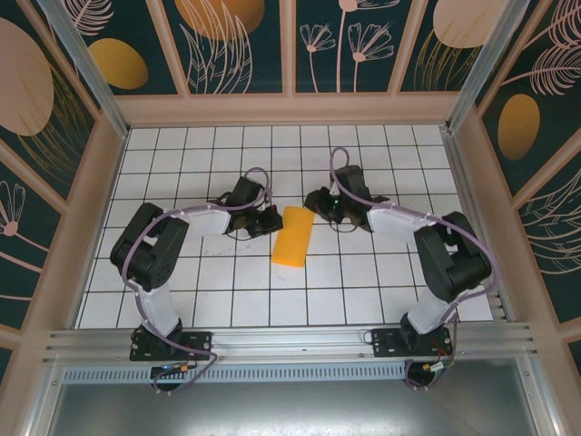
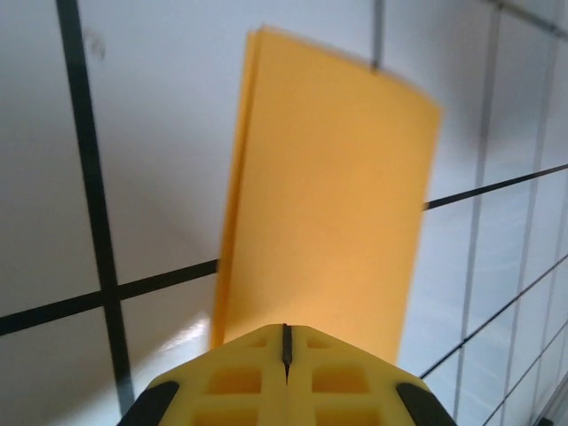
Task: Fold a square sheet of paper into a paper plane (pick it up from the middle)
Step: Fold the square sheet of paper in half at the center of the table.
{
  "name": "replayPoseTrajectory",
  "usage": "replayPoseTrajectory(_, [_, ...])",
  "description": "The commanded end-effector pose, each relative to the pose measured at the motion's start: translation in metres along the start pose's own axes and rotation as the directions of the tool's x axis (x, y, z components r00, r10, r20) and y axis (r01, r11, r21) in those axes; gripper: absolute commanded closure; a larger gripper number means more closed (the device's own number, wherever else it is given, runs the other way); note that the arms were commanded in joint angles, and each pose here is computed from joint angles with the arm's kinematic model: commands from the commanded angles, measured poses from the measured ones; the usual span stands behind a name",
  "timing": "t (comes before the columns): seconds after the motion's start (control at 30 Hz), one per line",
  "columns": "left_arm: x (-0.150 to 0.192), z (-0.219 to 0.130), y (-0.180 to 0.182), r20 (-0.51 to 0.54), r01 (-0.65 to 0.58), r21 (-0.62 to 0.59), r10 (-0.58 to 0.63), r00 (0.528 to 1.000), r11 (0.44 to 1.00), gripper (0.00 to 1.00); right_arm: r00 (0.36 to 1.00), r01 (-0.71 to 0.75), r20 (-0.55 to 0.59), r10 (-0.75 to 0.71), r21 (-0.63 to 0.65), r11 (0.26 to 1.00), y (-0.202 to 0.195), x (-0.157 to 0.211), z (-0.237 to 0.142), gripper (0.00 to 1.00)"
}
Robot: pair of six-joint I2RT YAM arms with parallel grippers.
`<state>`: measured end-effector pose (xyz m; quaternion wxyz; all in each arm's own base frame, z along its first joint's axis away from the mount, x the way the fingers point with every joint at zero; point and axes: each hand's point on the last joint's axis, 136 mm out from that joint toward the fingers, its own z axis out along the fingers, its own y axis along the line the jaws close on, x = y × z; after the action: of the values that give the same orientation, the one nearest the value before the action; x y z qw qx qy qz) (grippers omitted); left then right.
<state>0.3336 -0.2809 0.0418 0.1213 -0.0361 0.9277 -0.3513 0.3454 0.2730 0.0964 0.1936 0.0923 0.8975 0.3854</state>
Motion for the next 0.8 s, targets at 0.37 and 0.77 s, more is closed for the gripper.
replayPoseTrajectory(0.37, [-0.023, -0.055, 0.009, 0.251, 0.036, -0.122, -0.004, 0.968, 0.992, 0.82, 0.990, -0.039, -0.130, 0.054, 0.122, 0.992, -0.034, 0.103, 0.018, 0.81])
replayPoseTrajectory(0.77, [0.013, -0.026, -0.002, 0.029, 0.014, 0.019, -0.014, 0.999, 1.000, 0.46, 0.991, -0.042, -0.118, 0.064, 0.177, 0.983, -0.056, 0.108, 0.009, 0.78])
